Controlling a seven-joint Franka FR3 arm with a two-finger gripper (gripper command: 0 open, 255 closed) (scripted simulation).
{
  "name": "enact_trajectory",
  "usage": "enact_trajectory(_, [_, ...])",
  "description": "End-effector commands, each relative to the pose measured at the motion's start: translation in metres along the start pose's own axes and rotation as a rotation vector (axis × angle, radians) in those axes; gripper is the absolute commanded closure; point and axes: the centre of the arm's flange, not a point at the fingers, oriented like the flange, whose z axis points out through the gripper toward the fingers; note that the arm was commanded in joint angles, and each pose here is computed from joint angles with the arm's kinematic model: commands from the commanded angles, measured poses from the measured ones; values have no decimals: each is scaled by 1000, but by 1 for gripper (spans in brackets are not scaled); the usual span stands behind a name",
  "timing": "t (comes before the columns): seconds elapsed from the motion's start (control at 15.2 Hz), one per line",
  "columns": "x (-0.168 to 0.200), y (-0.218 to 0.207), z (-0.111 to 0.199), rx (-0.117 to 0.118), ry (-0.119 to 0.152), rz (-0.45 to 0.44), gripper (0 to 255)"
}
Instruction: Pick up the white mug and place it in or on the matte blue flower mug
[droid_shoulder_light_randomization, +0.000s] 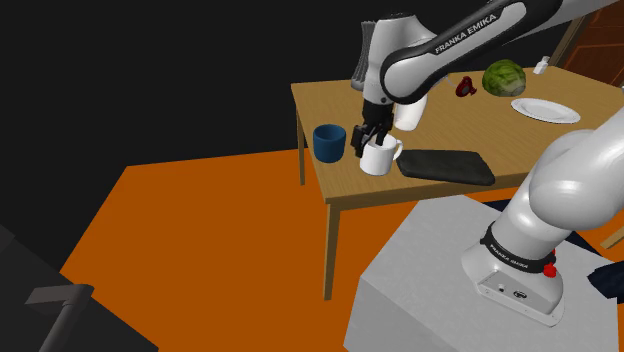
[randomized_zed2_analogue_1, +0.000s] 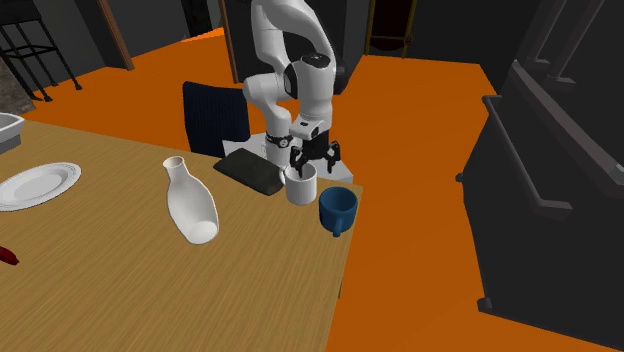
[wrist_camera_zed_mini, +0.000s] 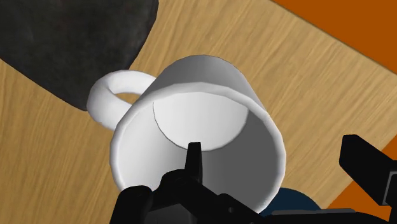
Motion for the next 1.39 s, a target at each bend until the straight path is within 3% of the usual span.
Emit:
enact_trajectory(0.0, [0, 0, 11, 0, 1, 0, 0])
enact_trajectory(0.66, [0, 0, 19, 0, 1, 0, 0])
enact_trajectory(0.73, [0, 0, 19, 0, 1, 0, 255])
enact_trajectory(1.32, [0, 0, 19, 0, 1, 0, 255])
